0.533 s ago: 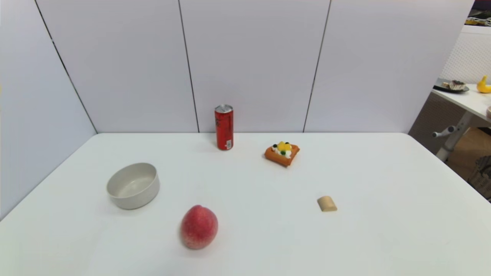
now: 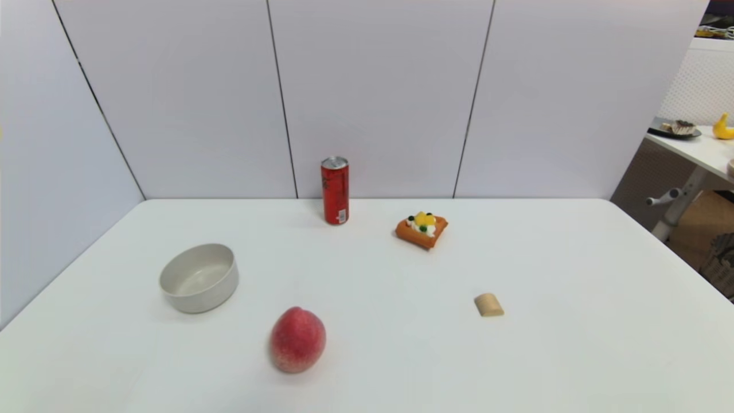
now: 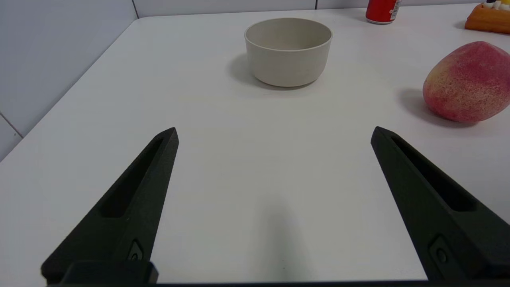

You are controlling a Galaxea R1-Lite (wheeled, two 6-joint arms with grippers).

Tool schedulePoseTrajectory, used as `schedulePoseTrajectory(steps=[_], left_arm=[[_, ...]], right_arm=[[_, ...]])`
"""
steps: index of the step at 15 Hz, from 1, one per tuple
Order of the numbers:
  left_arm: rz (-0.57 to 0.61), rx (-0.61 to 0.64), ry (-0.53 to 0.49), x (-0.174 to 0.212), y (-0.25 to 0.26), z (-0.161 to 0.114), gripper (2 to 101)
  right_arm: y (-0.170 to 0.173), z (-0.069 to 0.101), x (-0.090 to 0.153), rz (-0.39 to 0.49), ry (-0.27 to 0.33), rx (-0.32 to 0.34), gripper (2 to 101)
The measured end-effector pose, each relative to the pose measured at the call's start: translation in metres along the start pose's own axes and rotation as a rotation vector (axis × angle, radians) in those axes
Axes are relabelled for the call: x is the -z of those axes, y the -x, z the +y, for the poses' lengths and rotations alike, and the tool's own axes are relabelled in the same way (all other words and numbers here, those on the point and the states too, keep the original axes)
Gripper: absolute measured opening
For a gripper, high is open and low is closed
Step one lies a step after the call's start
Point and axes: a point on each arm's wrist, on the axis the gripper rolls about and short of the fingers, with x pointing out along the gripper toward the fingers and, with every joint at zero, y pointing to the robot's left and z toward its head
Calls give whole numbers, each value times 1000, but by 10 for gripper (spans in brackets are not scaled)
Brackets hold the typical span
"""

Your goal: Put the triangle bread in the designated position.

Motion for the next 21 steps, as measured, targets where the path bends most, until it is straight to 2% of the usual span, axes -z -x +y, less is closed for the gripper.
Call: schedulePoseTrajectory(steps=[4,7,12,16,21], left_arm=[[0,-2,4,0,0,0,979],[-2,-32,57,0,0,1,979],[15,-33,29,-6,-2,1,979],[-35,-14,-8,-69,-6,5,979],[-117,103,-52,-197,-45,10,979]], right_arm=[[0,0,0,1,0,0,973],[0,0,0,1,0,0,973],[0,0,0,1,-1,0,973],[0,0,0,1,-1,0,973],[0,0,0,1,0,0,973]])
